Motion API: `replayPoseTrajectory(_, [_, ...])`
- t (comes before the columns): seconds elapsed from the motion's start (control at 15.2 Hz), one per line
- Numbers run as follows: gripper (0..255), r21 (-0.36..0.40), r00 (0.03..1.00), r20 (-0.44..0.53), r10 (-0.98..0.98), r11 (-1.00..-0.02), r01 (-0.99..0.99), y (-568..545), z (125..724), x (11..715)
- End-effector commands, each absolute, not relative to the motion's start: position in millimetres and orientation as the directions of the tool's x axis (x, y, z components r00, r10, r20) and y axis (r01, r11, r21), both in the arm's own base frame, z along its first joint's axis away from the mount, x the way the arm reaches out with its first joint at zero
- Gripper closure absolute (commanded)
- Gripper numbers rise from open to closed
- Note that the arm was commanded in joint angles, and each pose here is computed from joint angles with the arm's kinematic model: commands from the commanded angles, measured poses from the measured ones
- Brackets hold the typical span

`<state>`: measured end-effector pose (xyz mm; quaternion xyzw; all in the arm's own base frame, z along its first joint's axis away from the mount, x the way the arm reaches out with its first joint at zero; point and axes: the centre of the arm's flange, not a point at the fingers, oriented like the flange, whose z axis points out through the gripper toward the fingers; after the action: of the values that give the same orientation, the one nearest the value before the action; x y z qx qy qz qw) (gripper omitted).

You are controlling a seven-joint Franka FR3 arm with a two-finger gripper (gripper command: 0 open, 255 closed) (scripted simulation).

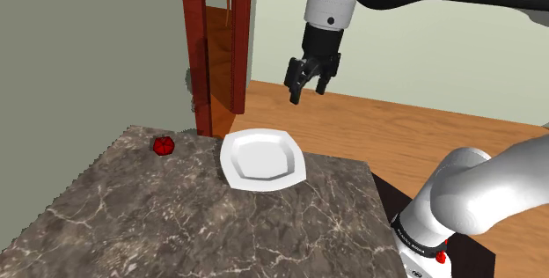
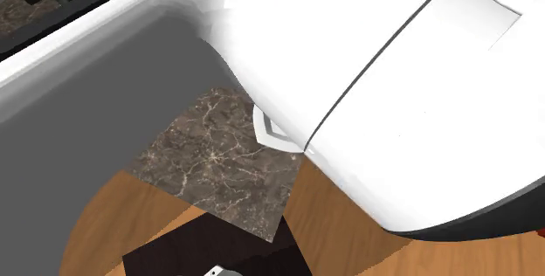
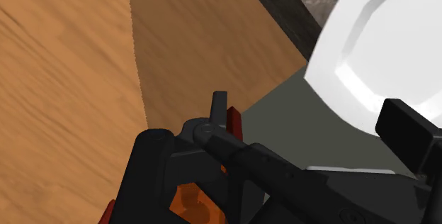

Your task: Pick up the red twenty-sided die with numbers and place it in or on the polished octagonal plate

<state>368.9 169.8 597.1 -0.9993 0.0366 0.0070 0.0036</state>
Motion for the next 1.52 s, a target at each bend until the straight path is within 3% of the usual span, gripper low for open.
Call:
replayPoseTrajectory(0.0, [0, -0.006, 0.997, -0.015, -0.072, -0.997, -0.072, 194, 591, 383])
replayPoseTrajectory(1.45, [0, 0.025, 0.998, -0.029, -0.049, -0.999, -0.048, 451, 536, 519])
